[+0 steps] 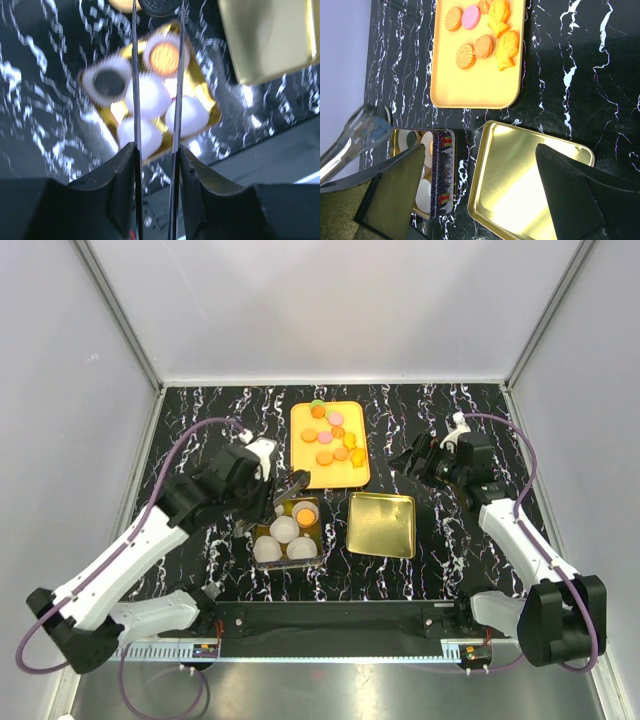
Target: Pack the cookies
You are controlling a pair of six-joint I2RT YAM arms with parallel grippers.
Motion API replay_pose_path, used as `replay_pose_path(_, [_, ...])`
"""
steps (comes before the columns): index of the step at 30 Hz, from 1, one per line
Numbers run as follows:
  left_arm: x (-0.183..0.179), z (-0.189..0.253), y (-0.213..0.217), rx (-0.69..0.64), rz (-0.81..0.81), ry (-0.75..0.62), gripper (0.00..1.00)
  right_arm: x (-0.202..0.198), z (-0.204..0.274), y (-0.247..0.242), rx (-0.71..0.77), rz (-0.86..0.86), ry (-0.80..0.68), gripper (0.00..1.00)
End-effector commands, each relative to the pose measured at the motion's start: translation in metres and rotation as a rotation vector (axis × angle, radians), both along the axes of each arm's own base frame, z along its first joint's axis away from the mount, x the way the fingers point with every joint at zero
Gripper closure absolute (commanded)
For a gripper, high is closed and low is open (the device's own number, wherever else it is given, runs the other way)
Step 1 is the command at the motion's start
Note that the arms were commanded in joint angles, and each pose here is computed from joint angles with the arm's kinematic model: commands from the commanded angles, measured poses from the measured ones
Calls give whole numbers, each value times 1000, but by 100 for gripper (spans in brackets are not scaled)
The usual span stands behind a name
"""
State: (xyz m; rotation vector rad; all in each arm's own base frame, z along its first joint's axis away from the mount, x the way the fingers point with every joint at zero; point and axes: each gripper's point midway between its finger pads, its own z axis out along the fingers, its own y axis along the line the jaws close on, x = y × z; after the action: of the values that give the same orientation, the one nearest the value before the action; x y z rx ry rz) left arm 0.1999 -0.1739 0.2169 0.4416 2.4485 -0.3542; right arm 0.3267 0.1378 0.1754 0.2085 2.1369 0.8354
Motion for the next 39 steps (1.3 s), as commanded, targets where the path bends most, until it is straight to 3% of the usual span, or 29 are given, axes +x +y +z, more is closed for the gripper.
replay_pose_path(1, [-21, -4, 19, -6, 25, 11, 62, 9, 16, 4, 6, 23, -56, 0])
replay_pose_path(14, [-56, -53, 34, 0, 26, 126, 62, 10, 13, 4, 0, 21, -49, 0])
replay_pose_path(39, [-85, -65, 43, -26, 24, 206, 62, 11, 12, 5, 7, 25, -44, 0])
